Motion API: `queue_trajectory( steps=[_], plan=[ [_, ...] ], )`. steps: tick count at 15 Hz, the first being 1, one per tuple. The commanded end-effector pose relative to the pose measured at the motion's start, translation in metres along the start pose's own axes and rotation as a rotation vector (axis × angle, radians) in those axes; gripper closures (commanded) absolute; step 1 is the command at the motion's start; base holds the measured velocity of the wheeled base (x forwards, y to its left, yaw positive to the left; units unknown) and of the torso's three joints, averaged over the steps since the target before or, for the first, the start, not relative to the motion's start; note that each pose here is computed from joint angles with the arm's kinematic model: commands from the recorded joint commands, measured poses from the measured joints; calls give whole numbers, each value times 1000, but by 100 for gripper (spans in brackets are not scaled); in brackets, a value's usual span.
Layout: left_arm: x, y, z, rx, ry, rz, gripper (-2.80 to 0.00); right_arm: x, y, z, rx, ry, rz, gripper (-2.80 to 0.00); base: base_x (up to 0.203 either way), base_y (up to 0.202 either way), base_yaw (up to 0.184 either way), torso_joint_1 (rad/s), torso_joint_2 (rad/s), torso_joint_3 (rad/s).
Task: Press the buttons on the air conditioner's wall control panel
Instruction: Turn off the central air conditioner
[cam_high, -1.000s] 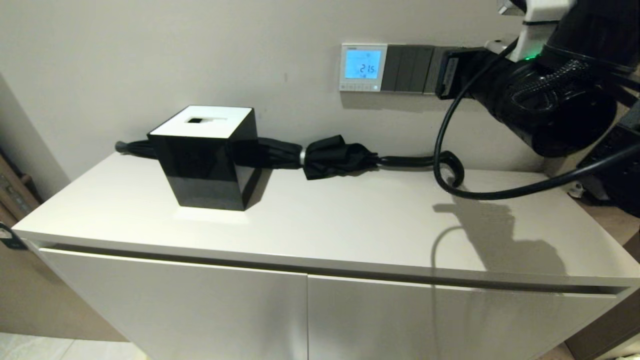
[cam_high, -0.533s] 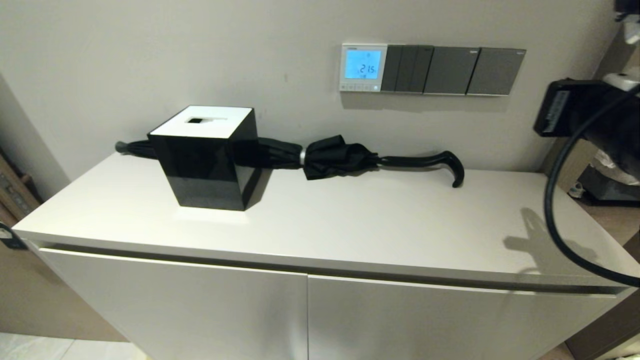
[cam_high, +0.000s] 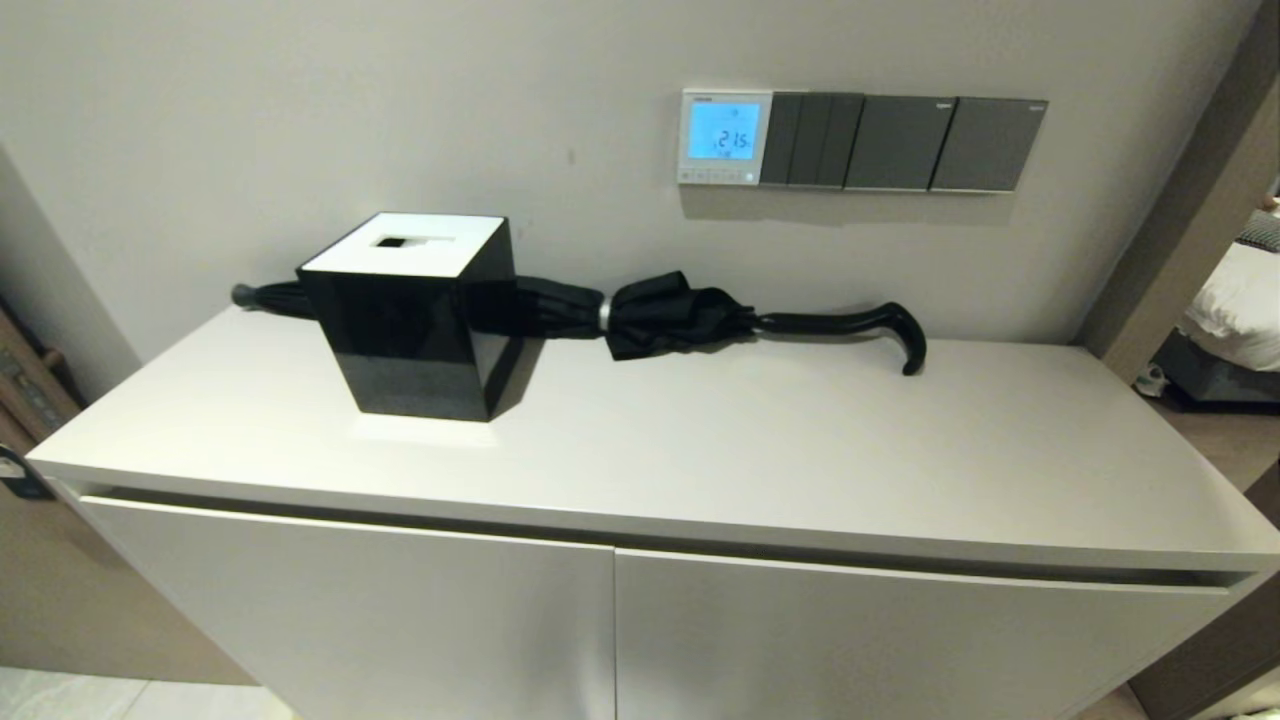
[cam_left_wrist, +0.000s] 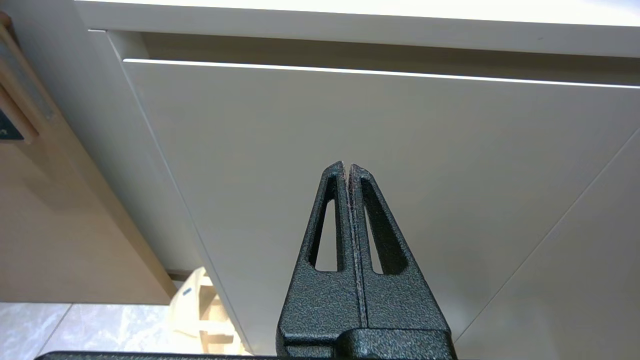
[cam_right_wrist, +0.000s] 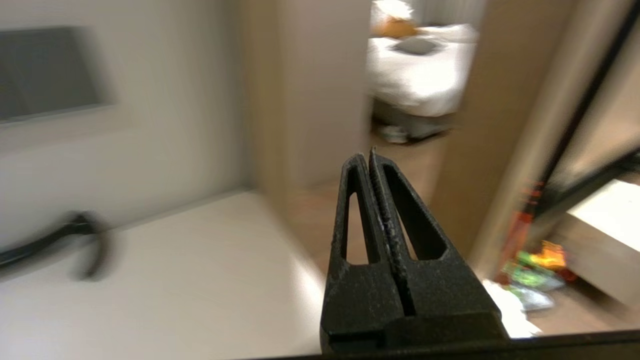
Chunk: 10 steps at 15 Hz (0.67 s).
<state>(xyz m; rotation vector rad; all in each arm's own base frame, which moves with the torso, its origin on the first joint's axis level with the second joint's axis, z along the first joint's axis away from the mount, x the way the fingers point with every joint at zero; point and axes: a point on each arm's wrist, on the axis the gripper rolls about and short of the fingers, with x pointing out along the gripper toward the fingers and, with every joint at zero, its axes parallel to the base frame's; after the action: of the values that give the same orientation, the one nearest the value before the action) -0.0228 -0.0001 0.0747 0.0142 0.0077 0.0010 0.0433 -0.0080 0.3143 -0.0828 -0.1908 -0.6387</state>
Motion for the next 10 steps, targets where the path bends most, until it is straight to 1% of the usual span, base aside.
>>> queue_trajectory(
  steps=[1,3,5,7,8,9,10],
  plan=[
    [0,0,0,0,0,0,0,-42,-41,-6,8,-43,-92,0,0,0,0,0,0,0],
    [0,0,0,0,0,0,0,-64,-50,-26,-45,-19,-88,0,0,0,0,0,0,0],
    [0,0,0,0,0,0,0,-73,-49,-59,-96,34,-69,0,0,0,0,0,0,0],
    [0,0,0,0,0,0,0,-78,-46,-91,-134,86,-65,0,0,0,0,0,0,0],
    [0,0,0,0,0,0,0,-77,-43,-104,-142,116,-47,0,0,0,0,0,0,0],
    [0,0,0,0,0,0,0,-76,-39,-115,-118,131,4,0,0,0,0,0,0,0],
    [0,0,0,0,0,0,0,-74,-35,-125,-83,133,92,0,0,0,0,0,0,0]
  ],
)
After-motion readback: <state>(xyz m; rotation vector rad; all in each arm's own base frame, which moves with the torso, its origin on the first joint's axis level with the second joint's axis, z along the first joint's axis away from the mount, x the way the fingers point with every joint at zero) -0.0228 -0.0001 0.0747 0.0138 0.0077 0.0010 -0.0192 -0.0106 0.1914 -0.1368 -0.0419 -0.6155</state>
